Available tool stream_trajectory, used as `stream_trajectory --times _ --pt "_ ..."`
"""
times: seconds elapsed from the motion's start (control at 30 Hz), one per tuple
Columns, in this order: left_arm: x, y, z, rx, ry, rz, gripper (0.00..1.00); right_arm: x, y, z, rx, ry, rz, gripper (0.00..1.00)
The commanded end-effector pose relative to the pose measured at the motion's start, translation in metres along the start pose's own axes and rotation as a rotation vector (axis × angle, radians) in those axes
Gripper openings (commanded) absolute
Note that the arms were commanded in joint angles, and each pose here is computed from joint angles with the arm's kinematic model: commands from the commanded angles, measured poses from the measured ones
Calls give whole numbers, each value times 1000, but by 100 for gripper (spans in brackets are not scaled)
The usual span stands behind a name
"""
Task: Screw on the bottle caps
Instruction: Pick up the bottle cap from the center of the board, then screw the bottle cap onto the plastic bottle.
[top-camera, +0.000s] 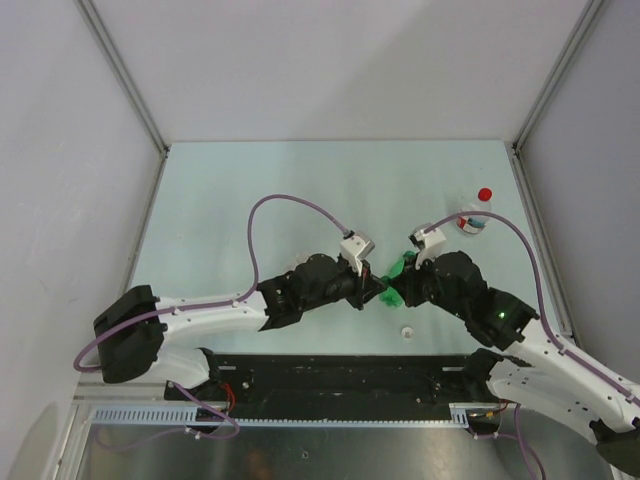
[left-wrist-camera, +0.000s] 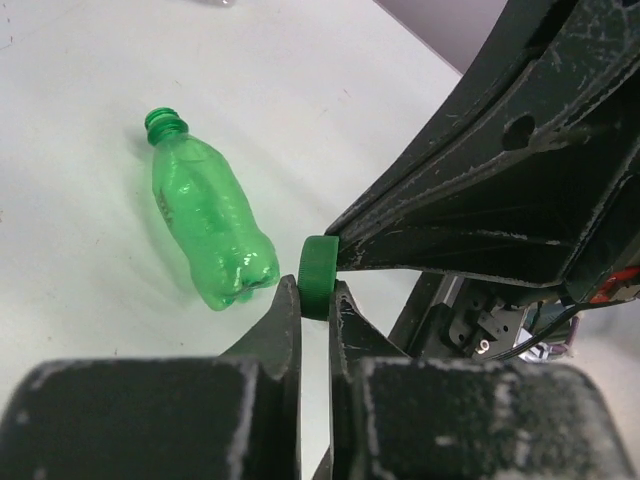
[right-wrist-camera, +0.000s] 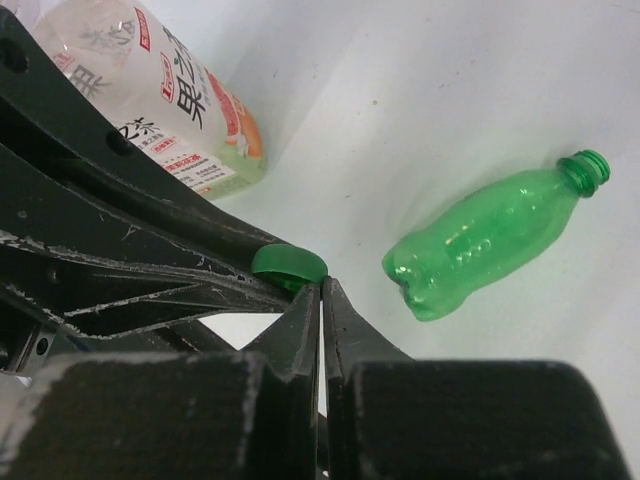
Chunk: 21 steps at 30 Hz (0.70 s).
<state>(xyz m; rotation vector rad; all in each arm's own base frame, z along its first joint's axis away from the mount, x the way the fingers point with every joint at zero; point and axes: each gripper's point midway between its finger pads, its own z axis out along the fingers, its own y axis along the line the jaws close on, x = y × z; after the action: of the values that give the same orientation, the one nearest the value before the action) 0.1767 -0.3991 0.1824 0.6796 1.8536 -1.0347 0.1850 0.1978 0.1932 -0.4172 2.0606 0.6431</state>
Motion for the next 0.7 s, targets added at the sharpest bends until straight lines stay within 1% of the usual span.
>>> stream_trajectory --times 0.0,0.07,0.13,0.17,0.23,0.3,0.33,0.37,0.47,0.5,0.57,0.67 --pt "-21 -5 2 11 -35 42 1 -23 16 -13 -63 -66 -7 4" --pt "-18 -9 2 38 -24 79 0 -26 20 -17 -86 -79 3 10" --pt "-19 -11 2 58 -21 127 0 -29 26 -22 -116 -94 22 13" --pt "-20 -13 3 74 -24 156 0 -31 28 -25 -129 -102 36 17" --pt "-23 -17 2 112 -32 241 0 -33 31 -31 -145 -111 66 30" --pt "-24 -23 0 169 -40 354 0 -34 40 -39 -190 -105 98 49" --pt "-25 -26 -3 199 -49 436 0 -36 44 -45 -215 -106 119 57" --pt "-29 -29 -6 223 -67 504 0 -38 49 -51 -238 -107 145 63" --pt "-39 -41 -18 303 -124 694 0 -52 58 -71 -285 -135 228 77" --pt "-42 -44 -22 326 -145 753 0 -57 59 -78 -288 -146 263 80" --pt "-48 -49 -29 344 -186 843 0 -64 60 -89 -287 -153 331 82" --pt "-54 -54 -35 354 -235 937 0 -64 65 -100 -295 -105 406 82"
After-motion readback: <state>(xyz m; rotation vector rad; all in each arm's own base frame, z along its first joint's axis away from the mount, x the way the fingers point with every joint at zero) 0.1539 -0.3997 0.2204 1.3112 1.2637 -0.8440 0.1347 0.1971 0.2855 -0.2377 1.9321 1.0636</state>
